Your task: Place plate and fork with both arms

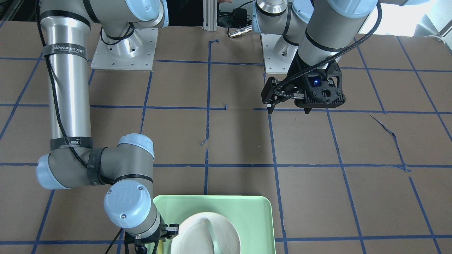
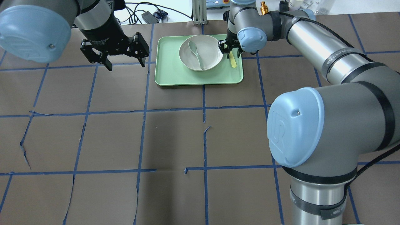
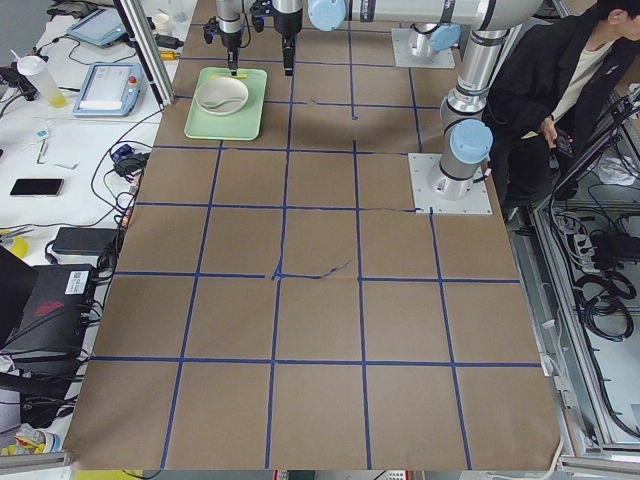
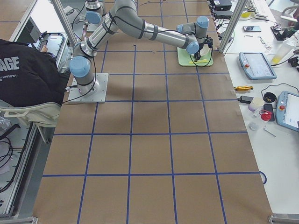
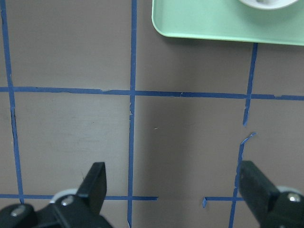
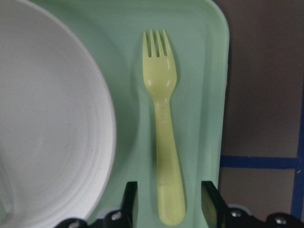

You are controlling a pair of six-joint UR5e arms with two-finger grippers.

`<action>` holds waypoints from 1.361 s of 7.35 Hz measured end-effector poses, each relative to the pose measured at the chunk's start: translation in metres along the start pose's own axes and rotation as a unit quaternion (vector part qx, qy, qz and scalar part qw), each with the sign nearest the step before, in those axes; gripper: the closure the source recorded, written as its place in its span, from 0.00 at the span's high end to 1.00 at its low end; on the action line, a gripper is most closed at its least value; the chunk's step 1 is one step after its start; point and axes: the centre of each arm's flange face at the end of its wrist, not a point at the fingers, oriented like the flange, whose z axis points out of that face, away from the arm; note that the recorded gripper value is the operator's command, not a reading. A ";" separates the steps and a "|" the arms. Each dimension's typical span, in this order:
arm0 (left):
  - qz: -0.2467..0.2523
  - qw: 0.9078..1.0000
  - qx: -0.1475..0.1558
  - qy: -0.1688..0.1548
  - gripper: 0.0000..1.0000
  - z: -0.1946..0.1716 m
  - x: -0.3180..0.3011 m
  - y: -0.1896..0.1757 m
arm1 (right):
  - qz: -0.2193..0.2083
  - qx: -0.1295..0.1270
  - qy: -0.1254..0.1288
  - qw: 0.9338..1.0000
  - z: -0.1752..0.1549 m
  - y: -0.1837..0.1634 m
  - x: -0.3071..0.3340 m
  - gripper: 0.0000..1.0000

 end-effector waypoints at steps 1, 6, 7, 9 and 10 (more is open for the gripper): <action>0.000 1.000 0.001 0.000 1.00 -0.001 0.000 0.000 | -0.006 -0.003 0.003 1.000 -0.019 0.014 0.002 1.00; 0.000 1.000 0.004 -0.003 1.00 -0.005 0.000 0.003 | -0.006 0.001 0.011 1.000 -0.207 0.163 0.020 1.00; 0.001 1.000 0.003 -0.003 1.00 -0.004 0.001 0.003 | -0.004 -0.010 0.017 1.000 -0.239 0.193 0.023 1.00; 0.002 1.000 0.001 -0.004 1.00 -0.002 0.002 0.003 | -0.001 -0.012 0.031 0.999 -0.274 0.224 0.029 1.00; 0.003 1.000 0.001 -0.004 1.00 -0.002 0.002 0.003 | -0.001 -0.009 0.031 0.999 -0.280 0.228 0.030 1.00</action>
